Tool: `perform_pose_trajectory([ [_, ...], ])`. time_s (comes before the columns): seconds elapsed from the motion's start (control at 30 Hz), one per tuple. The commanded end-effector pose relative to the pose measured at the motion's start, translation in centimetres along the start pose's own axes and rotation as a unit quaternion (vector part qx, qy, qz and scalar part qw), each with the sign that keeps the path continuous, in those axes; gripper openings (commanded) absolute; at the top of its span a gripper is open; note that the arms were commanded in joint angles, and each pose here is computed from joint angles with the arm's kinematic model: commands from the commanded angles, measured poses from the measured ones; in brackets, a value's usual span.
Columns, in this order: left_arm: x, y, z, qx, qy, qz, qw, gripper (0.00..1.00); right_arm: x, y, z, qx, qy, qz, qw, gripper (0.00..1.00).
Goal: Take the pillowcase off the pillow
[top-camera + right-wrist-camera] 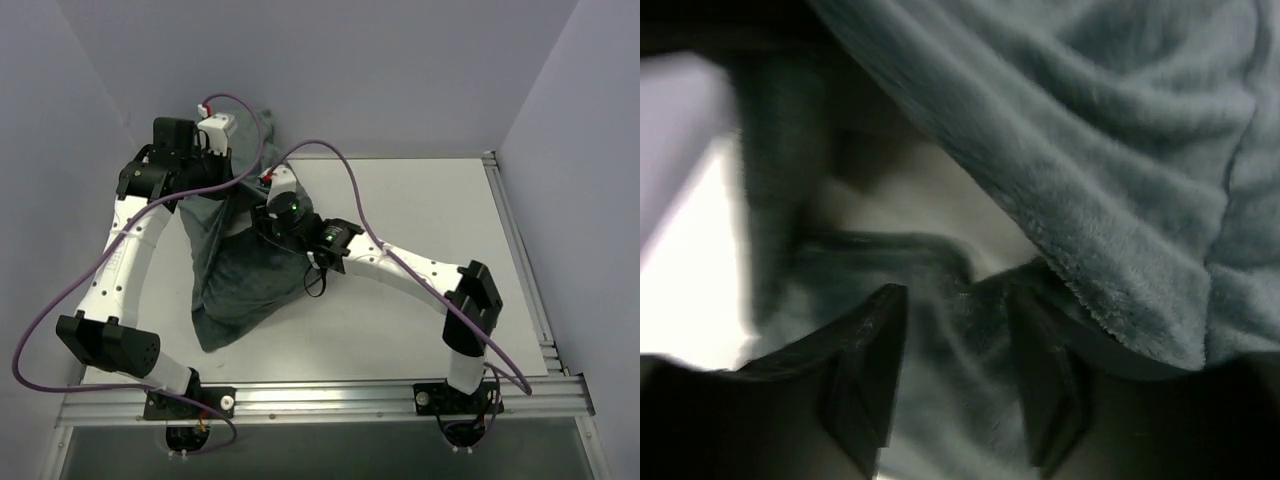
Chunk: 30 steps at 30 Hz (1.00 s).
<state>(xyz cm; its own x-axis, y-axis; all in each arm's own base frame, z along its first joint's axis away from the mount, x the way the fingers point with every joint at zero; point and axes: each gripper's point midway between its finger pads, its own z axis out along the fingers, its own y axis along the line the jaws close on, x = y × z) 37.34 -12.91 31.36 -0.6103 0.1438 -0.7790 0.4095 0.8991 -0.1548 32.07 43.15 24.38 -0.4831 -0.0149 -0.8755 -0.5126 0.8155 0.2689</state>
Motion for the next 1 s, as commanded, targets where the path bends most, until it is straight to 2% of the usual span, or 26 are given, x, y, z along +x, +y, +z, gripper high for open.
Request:
perform_pose_trajectory([
  [0.0,-5.2,-0.9,-1.8,0.009,-0.093,0.012,0.996,0.02,-0.2,-1.9,1.2,0.08,-0.005,-0.028,0.996,0.5],
  [0.07,-5.0,-1.0,-1.7,0.011,-0.09,0.012,0.996,0.02,-0.8,-2.3,1.7,0.101,-0.002,-0.039,0.994,0.58],
  [0.2,-4.5,-1.5,-1.7,0.021,-0.086,0.013,0.996,0.02,1.2,-3.5,4.0,0.14,0.035,-0.067,0.987,0.73],
  [0.23,-4.6,-1.5,-1.8,0.021,-0.089,0.014,0.996,0.02,0.9,-3.5,4.2,0.145,0.035,-0.071,0.986,0.73],
  [0.27,-4.4,-1.4,-1.7,0.02,-0.087,0.013,0.996,0.02,1.5,-3.9,4.4,0.151,0.044,-0.084,0.984,0.69],
  [0.3,-4.4,-1.3,-1.7,0.017,-0.086,0.012,0.996,0.02,2.7,-4.4,4.6,0.156,0.064,-0.093,0.981,0.51],
  [0.37,-4.6,-0.7,-1.5,0.001,-0.086,0.008,0.996,0.02,4.3,-5.0,4.5,0.155,0.09,-0.099,0.979,0.22],
  [0.4,-4.8,-0.3,-1.3,-0.007,-0.087,0.006,0.996,0.02,4.0,-4.9,3.5,0.148,0.09,-0.099,0.98,0.0],
  [0.43,-4.5,0.2,-0.4,-0.016,-0.075,0.0,0.997,0.02,4.5,-4.5,2.8,0.137,0.093,-0.102,0.981,0.0],
  [0.47,-4.7,1.0,0.0,-0.034,-0.073,-0.002,0.997,0.02,7.0,-5.4,2.0,0.139,0.118,-0.115,0.977,0.0],
  [0.5,-5.4,1.3,-0.1,-0.045,-0.079,-0.001,0.996,0.02,5.4,-4.8,0.2,0.123,0.097,-0.109,0.982,0.0],
  [0.63,-5.6,4.1,2.6,-0.099,-0.056,0.0,0.994,0.02,7.2,-5.2,-5.6,0.091,0.105,-0.103,0.985,0.0],
  [0.67,-5.8,4.8,2.9,-0.114,-0.054,0.003,0.992,0.02,6.5,-5.2,-7.8,0.082,0.093,-0.091,0.988,0.0],
  [0.7,-6.0,5.4,3.2,-0.124,-0.05,0.003,0.991,0.02,9.5,-7.1,-9.0,0.104,0.132,-0.095,0.981,0.0],
  [0.77,-6.7,8.1,3.6,-0.162,-0.043,0.014,0.986,0.02,11.4,-8.9,-11.1,0.129,0.156,-0.052,0.978,0.0],
  [0.8,-7.0,9.4,3.5,-0.18,-0.045,0.01,0.983,0.02,14.9,-10.6,-12.1,0.147,0.198,-0.051,0.968,0.0],
  [0.9,-7.2,12.2,3.9,-0.214,-0.048,0.018,0.976,0.02,19.7,-10.9,-13.0,0.118,0.229,0.01,0.966,0.0],
  [0.97,-6.3,13.2,4.2,-0.228,-0.036,0.02,0.973,0.02,20.2,-11.0,-13.0,0.109,0.222,0.023,0.969,0.0],
])
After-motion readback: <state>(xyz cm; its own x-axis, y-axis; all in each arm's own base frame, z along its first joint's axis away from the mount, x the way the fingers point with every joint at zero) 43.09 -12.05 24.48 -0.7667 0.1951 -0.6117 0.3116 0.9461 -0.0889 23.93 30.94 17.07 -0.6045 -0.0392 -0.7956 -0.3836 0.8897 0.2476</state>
